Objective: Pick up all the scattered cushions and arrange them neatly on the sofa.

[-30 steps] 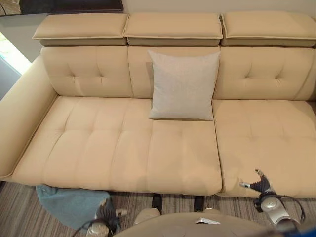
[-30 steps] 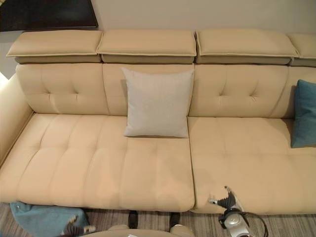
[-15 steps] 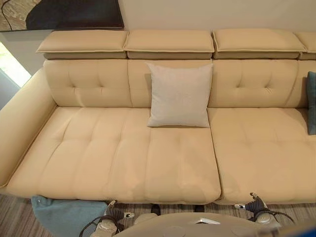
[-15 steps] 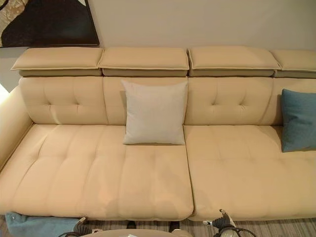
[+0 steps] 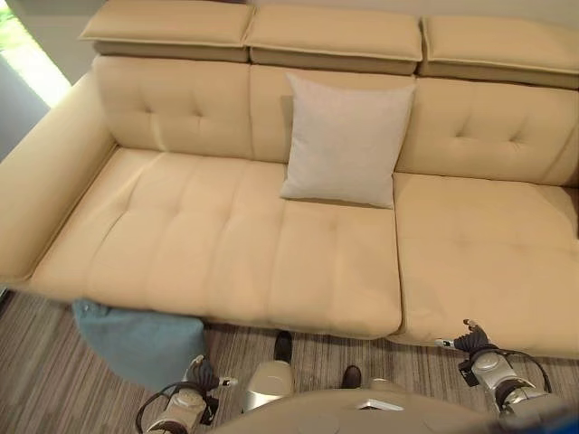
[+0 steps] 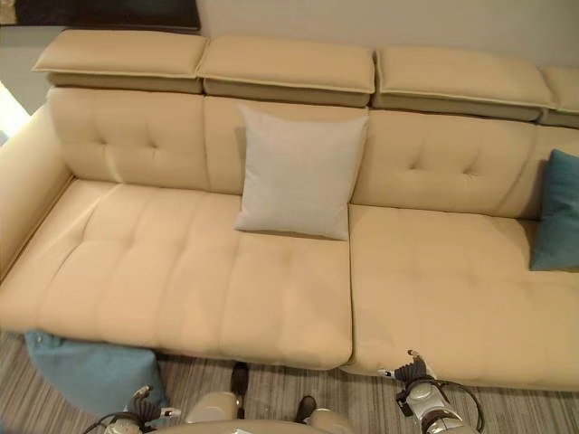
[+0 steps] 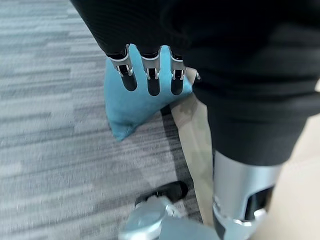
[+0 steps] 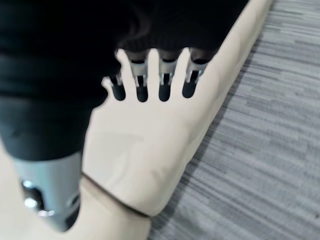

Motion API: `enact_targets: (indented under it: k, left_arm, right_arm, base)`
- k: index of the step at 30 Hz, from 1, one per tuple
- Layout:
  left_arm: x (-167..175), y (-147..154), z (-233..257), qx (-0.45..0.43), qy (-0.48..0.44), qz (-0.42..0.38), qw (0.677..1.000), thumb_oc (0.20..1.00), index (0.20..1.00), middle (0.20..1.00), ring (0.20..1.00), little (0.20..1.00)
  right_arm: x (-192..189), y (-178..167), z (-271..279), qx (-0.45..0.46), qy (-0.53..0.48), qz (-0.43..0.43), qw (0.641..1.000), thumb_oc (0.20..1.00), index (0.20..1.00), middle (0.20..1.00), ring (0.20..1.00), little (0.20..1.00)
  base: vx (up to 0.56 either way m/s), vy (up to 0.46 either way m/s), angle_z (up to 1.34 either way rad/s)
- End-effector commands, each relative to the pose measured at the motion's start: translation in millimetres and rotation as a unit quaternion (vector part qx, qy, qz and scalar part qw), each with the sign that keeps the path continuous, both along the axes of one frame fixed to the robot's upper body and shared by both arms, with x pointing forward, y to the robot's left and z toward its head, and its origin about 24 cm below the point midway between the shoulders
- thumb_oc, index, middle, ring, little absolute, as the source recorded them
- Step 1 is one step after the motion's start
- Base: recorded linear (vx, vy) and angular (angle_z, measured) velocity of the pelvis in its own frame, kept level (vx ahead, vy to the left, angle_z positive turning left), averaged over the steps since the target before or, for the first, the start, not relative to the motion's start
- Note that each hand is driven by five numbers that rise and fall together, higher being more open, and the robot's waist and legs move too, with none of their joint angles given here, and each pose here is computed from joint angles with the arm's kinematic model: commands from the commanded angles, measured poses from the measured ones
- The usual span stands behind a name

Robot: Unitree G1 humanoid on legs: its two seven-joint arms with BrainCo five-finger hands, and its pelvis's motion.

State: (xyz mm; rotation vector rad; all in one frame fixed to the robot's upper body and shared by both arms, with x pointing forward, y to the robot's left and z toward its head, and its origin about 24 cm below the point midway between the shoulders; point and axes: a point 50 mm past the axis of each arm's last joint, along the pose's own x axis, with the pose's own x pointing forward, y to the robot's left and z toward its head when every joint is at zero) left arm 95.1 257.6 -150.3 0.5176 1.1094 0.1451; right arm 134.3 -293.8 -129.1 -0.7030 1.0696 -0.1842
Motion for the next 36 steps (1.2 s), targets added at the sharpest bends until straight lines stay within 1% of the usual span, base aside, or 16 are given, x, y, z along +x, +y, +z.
enact_targets:
  k: [1, 2, 6, 12, 16, 19, 22, 24, 30, 32, 33, 34, 36]
  left_arm:
    - [33, 2, 10, -0.001, -0.047, -0.010, 0.999, 1.000, 1.000, 1.000, 1.000, 1.000]
    - [32, 0, 9, 0.000, -0.042, -0.015, 0.999, 1.000, 1.000, 1.000, 1.000, 1.000]
    - [25, 1, 7, 0.001, -0.028, -0.012, 1.000, 1.000, 1.000, 1.000, 1.000, 1.000]
    - [20, -1, 4, 0.000, -0.012, -0.025, 1.000, 1.000, 1.000, 1.000, 1.000, 1.000]
    - [26, -3, 5, -0.001, -0.016, -0.036, 0.999, 1.000, 1.000, 1.000, 1.000, 1.000]
    - [26, 0, 6, 0.004, -0.011, -0.045, 0.999, 1.000, 1.000, 1.000, 1.000, 1.000]
    - [33, 11, 12, 0.018, -0.021, -0.044, 0.999, 1.000, 1.000, 1.000, 1.000, 1.000]
    - [34, 16, 14, 0.025, -0.021, -0.048, 0.998, 1.000, 1.000, 1.000, 1.000, 1.000]
    - [35, 15, 14, 0.015, -0.030, -0.043, 0.998, 1.000, 1.000, 1.000, 1.000, 1.000]
    - [49, 10, 19, 0.008, -0.053, -0.059, 0.997, 1.000, 1.000, 1.000, 1.000, 1.000]
    - [49, 10, 19, 0.008, -0.053, -0.059, 0.997, 1.000, 1.000, 1.000, 1.000, 1.000]
    - [59, 7, 23, 0.003, -0.067, -0.075, 0.995, 1.000, 1.000, 1.000, 1.000, 1.000]
    - [66, 3, 26, -0.003, -0.081, -0.083, 0.993, 1.000, 1.000, 1.000, 1.000, 1.000]
  right_arm:
    - [6, -23, 13, -0.031, -0.023, -0.028, 0.999, 1.000, 1.000, 1.000, 1.000, 1.000]
    - [10, -17, 11, -0.027, -0.025, -0.030, 0.999, 1.000, 1.000, 1.000, 1.000, 1.000]
    - [8, -15, 9, -0.017, -0.016, -0.044, 0.999, 1.000, 1.000, 1.000, 1.000, 1.000]
    - [9, -22, 12, -0.015, -0.012, -0.056, 0.998, 1.000, 1.000, 1.000, 1.000, 1.000]
    - [16, -26, 16, -0.022, -0.012, -0.053, 0.998, 1.000, 1.000, 1.000, 1.000, 1.000]
    - [21, -27, 19, -0.028, -0.005, -0.042, 0.999, 1.000, 1.000, 1.000, 1.000, 1.000]
    - [29, -30, 24, -0.030, -0.011, -0.042, 0.999, 1.000, 1.000, 1.000, 1.000, 1.000]
    - [28, -36, 26, -0.028, -0.015, -0.056, 0.998, 1.000, 1.000, 1.000, 1.000, 1.000]
    - [34, -53, 39, -0.045, -0.027, -0.070, 0.996, 1.000, 1.000, 1.000, 1.000, 1.000]
    - [35, -68, 50, -0.057, -0.043, -0.090, 0.993, 1.000, 1.000, 1.000, 1.000, 1.000]
    - [35, -68, 50, -0.057, -0.043, -0.091, 0.993, 1.000, 1.000, 1.000, 1.000, 1.000]
    - [34, -79, 57, -0.066, -0.049, -0.100, 0.992, 1.000, 1.000, 1.000, 1.000, 1.000]
    - [31, -89, 63, -0.075, -0.054, -0.108, 0.990, 1.000, 1.000, 1.000, 1.000, 1.000]
  base:
    - [-0.28, -0.128, 0.76]
    - [-0.19, -0.062, 0.59]
    - [-0.15, -0.013, 0.44]
    - [-0.05, 0.092, 0.17]
    - [-0.10, 0.152, 0.17]
    - [-0.12, 0.139, -0.15]
    - [-0.15, 0.083, 0.03]
    - [-0.07, -0.049, 0.30]
    - [0.01, -0.117, 0.29]
    - [-0.06, -0.127, 0.45]
    - [-0.11, -0.107, 0.97]
    - [-0.10, -0.092, 1.52]
    - [-0.13, -0.102, 1.65]
